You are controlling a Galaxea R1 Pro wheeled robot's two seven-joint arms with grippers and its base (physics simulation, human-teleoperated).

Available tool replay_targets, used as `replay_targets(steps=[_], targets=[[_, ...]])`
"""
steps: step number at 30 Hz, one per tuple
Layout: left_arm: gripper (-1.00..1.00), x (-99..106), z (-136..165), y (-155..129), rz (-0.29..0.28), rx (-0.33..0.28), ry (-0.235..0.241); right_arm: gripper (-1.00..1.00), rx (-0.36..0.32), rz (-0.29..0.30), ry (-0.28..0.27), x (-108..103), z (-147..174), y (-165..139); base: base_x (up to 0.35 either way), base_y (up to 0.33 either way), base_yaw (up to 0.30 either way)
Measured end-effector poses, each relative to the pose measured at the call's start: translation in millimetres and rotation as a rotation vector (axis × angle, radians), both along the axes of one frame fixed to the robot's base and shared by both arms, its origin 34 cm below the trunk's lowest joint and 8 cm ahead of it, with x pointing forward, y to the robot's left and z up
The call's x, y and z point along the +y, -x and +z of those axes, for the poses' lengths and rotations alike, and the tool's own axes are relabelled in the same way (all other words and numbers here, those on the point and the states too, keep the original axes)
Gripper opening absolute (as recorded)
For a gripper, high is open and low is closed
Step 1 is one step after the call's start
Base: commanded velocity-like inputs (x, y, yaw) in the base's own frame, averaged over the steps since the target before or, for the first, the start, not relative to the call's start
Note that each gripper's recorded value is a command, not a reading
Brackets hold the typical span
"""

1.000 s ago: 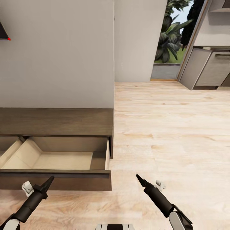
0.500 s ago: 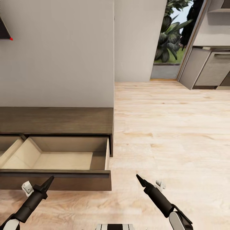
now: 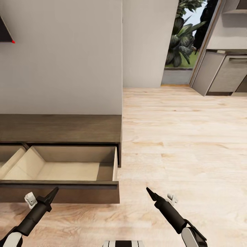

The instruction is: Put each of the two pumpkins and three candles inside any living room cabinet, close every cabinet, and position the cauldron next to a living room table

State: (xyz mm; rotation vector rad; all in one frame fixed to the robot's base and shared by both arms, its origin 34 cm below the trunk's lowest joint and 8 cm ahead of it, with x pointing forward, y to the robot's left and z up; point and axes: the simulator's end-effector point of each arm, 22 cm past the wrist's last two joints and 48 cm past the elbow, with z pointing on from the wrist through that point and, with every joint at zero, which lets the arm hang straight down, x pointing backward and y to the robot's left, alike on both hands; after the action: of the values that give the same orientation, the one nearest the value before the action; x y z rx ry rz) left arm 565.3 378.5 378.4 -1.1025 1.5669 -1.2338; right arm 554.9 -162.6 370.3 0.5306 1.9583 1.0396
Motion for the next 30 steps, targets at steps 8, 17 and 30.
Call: replay_targets(steps=[8,17,30], targets=[[-1.00,0.0,0.0,0.0,0.000,0.001,0.002,1.00,0.019,-0.002,-0.001,-0.4,-7.5,4.0,0.000,0.000,0.000],[-1.00,0.0,0.0,0.0,-0.002,0.002,0.002,1.00,0.020,-0.002,-0.001,-0.4,-7.6,4.0,0.000,0.000,0.000],[1.00,-1.0,3.6,8.4,-0.006,-0.019,0.024,1.00,0.023,-0.001,-0.001,-0.2,-8.8,4.8,0.000,0.000,0.000]])
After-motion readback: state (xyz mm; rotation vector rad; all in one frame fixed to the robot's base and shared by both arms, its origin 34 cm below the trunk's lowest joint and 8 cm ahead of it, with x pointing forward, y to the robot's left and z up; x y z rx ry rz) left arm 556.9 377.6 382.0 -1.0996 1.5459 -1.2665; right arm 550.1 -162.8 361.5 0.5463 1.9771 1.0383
